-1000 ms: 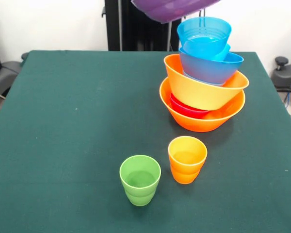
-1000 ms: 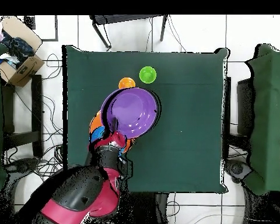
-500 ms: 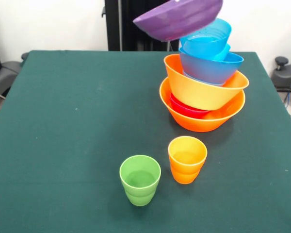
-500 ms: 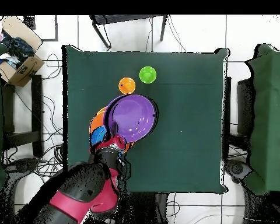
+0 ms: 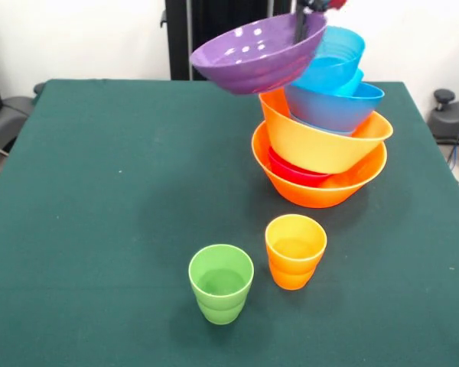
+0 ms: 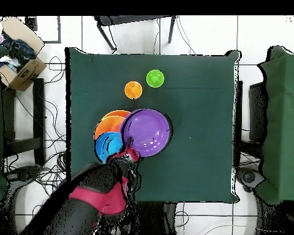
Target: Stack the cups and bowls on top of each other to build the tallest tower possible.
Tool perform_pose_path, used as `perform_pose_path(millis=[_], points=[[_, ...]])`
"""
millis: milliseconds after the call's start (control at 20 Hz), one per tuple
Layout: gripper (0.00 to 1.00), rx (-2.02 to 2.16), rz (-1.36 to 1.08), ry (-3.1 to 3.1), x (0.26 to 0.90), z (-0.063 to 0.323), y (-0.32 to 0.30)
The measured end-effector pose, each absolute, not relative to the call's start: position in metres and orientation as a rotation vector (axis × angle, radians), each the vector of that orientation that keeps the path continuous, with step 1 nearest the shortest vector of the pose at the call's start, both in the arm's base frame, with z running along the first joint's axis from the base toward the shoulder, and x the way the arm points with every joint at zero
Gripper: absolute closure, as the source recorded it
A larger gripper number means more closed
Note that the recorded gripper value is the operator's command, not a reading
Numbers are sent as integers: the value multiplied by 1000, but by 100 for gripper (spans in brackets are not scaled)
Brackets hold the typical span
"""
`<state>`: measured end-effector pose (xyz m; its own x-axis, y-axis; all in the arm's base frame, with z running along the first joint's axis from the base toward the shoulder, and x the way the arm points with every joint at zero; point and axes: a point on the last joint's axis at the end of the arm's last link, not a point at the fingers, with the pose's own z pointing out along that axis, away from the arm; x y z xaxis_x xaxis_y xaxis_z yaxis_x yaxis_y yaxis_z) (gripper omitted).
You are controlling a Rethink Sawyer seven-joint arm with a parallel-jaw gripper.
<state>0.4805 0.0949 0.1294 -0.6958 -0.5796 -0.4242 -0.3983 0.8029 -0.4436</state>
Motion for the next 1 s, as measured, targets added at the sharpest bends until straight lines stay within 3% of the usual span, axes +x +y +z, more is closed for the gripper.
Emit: perform_pose_path(millis=[400, 1000], points=[[100, -254, -495, 2719, 457, 97, 57], [100, -622, -621, 2776, 440, 125, 104]])
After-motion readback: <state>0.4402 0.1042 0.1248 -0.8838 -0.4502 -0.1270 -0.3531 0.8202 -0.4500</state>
